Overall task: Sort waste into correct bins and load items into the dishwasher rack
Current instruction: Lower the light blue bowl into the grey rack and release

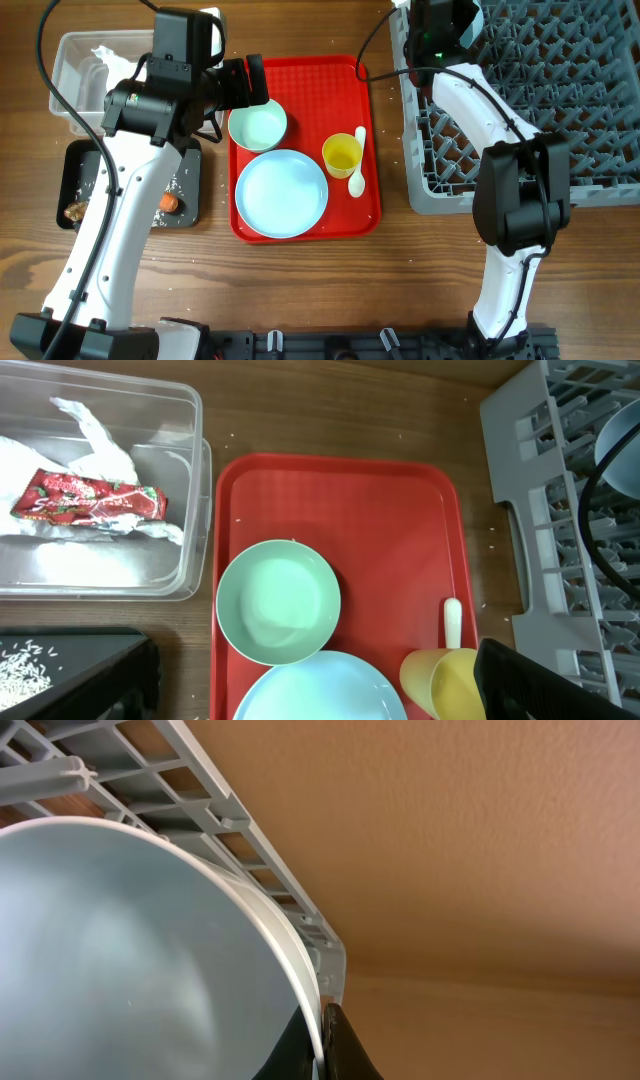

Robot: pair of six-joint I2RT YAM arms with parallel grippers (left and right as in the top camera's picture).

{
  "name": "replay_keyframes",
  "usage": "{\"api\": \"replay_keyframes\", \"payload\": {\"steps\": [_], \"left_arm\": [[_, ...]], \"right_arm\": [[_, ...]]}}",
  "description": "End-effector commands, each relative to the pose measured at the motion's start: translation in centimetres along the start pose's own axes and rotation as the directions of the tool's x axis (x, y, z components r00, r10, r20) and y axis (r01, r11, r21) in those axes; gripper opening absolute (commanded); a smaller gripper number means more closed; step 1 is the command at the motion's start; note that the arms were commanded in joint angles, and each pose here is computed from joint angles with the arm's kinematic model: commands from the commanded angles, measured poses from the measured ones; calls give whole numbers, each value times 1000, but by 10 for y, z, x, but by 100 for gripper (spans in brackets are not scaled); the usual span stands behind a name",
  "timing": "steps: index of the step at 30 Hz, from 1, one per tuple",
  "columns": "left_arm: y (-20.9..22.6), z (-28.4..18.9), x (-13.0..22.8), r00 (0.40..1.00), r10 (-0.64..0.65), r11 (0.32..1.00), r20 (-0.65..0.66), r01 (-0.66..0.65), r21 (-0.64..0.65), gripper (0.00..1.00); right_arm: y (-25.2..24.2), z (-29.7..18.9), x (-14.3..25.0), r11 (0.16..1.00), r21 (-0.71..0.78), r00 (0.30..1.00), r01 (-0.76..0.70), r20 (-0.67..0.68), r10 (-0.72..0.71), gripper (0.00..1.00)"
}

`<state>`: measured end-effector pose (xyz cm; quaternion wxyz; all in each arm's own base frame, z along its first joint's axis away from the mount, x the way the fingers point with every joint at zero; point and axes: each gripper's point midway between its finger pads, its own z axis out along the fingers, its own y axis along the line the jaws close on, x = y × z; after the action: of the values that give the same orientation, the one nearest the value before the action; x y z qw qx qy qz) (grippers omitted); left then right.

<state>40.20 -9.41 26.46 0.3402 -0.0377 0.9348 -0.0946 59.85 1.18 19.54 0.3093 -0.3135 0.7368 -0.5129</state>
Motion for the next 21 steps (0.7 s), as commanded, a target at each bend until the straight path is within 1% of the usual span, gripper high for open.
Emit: {"api": "replay_keyframes", "payload": {"steps": [1,4,10,14,15,16,17,18,19,20,21], "left_arm": [[0,3,0,1000,-7,1000,-6,7,2,100],[0,3,0,1000,-7,1000,-6,7,2,100],[0,3,0,1000,-7,1000,-6,7,2,100],[0,3,0,1000,-7,1000,-6,7,2,100],[0,3,0,1000,-7,1000,-6,7,2,100],[0,3,0,1000,-7,1000,-6,7,2,100],[0,3,0,1000,-7,1000,-6,7,2,100],[0,3,0,1000,-7,1000,-6,7,2,100],[0,3,0,1000,-7,1000,-6,7,2,100],[0,3,0,1000,-7,1000,-6,7,2,100],[0,3,0,1000,-7,1000,-6,7,2,100]], "right_arm": [[8,9,4,1000,-16,1000,-2,-7,2,4],[11,15,6,998,-38,999,-45,11,45,5],[26,21,6,998,-62,1000,-27,12,27,4],[42,8,-5,994,-103,999,25,30,-22,4],[46,4,-10,993,-111,999,35,42,-31,8],[50,-1,-15,992,-118,998,46,55,-40,22],[53,-8,-23,991,-121,996,54,70,-46,25],[57,-15,-32,991,-122,995,63,89,-52,31],[60,-22,-38,990,-123,993,70,105,-57,44],[63,-28,-46,989,-124,991,77,122,-62,51],[65,-34,-51,989,-125,989,82,133,-65,64]]}}
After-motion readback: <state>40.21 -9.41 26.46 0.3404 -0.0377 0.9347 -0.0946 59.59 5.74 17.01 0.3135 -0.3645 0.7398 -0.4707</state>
